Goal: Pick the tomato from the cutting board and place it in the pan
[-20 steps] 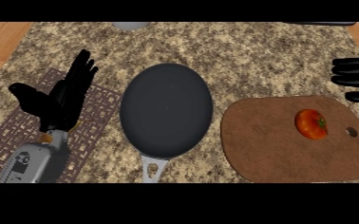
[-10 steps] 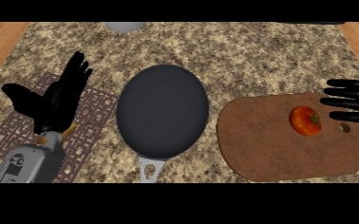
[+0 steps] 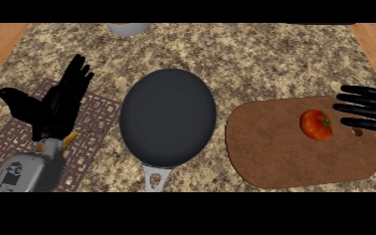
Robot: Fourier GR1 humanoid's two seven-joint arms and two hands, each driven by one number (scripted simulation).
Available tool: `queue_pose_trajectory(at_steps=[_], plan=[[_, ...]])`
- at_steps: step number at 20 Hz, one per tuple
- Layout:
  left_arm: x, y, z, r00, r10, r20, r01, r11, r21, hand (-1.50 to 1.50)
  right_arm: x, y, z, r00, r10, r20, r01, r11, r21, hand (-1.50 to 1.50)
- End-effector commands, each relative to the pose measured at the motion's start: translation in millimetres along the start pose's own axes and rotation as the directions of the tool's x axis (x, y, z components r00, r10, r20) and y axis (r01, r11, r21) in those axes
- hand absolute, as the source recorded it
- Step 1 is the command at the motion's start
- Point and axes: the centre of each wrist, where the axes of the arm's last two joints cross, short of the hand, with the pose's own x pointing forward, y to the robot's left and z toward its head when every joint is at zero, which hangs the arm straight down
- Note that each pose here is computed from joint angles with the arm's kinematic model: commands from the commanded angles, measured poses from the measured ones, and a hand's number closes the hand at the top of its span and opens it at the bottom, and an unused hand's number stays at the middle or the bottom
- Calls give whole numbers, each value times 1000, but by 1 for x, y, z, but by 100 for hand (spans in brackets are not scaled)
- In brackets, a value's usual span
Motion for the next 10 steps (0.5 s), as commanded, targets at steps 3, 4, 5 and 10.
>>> queue_pose_trajectory(at_steps=[3, 4, 5, 10], plan=[[0, -6, 4, 1000, -6, 7, 6, 1000, -7, 0, -5, 24, 9, 973, 52, 223, -59, 998, 22, -150], [1, -12, 6, 1000, 9, -15, -9, 1000, 12, 0, 3, 35, -5, 969, 47, 241, -51, 999, 12, -150], [5, -9, -1, 1000, -2, 7, 2, 1000, 8, 0, -13, 11, 10, 974, 74, 214, -81, 996, 25, -150], [-2, -5, 7, 1000, 1, 13, -1, 1000, -8, 0, -14, 40, -5, 981, 68, 179, -68, 998, -8, -150]])
